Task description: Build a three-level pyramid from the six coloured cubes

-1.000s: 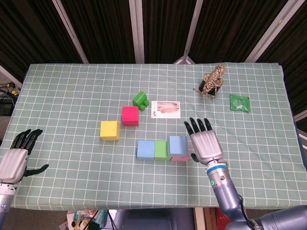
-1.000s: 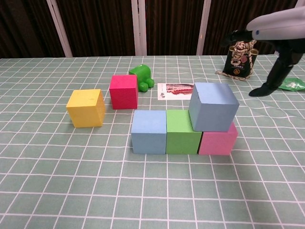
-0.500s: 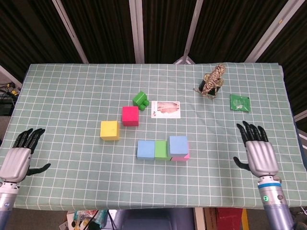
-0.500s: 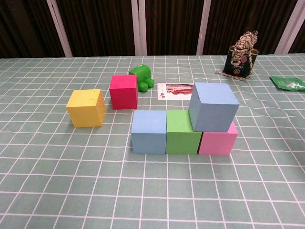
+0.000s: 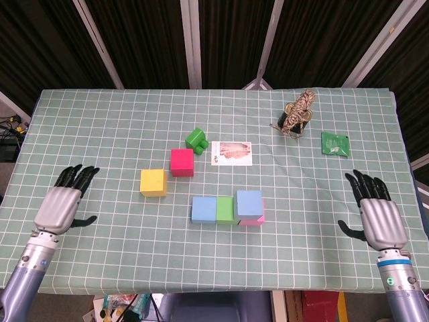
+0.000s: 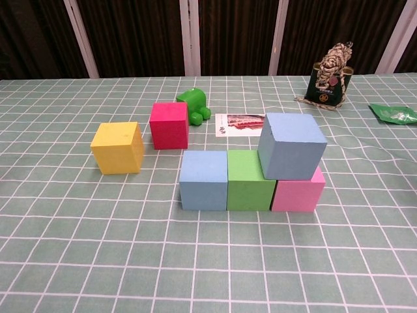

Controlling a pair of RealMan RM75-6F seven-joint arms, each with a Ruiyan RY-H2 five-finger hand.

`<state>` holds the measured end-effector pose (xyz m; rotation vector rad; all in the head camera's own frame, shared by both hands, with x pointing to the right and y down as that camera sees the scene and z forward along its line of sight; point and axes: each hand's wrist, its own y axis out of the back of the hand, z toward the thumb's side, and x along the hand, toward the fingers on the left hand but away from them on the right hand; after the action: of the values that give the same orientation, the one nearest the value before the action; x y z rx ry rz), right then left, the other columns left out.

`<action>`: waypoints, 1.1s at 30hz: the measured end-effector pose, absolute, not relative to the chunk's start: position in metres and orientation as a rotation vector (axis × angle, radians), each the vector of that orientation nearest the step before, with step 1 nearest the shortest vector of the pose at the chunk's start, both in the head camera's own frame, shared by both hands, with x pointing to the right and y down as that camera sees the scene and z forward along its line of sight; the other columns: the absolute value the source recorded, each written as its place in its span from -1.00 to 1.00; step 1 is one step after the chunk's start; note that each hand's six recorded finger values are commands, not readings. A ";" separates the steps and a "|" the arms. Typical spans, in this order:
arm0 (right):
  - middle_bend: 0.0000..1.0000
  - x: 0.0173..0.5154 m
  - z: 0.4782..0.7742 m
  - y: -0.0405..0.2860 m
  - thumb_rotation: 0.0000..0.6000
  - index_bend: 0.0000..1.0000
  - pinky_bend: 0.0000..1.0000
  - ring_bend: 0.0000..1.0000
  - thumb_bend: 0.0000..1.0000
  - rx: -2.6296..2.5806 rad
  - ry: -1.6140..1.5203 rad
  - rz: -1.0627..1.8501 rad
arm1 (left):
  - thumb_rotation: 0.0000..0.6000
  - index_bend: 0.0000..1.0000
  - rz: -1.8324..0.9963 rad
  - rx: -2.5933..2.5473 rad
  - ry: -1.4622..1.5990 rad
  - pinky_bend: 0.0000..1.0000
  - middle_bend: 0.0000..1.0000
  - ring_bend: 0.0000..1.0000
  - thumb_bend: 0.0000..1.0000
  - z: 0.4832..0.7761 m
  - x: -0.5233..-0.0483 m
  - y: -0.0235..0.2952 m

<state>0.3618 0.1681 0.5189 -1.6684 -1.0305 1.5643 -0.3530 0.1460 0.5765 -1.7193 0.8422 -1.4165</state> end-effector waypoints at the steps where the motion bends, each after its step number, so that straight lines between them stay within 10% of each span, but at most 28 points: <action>1: -1.00 0.362 0.519 0.168 1.00 -1.00 -1.00 -1.00 -0.47 -1.672 -1.034 1.564 | 1.00 -0.99 -1.424 -1.717 0.830 -0.96 -0.82 -1.00 -0.70 0.578 -0.346 0.139; 22: -1.00 0.370 0.521 0.162 1.00 -1.00 -1.00 -1.00 -0.47 -1.762 -1.103 1.571 | 1.00 -0.97 -1.590 -1.657 0.550 -0.94 -0.54 -1.00 -0.67 0.648 -0.198 0.089; 33: -1.00 0.374 0.523 0.160 1.00 -1.00 -1.00 -1.00 -0.47 -1.782 -1.124 1.582 | 1.00 -0.97 -1.658 -1.587 0.584 -0.94 -0.59 -1.00 -0.66 0.656 -0.194 0.078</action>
<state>0.3743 0.1600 0.5228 -1.7822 -1.1243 1.5824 -0.1935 0.0781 0.6564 -1.5867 0.5839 -1.6580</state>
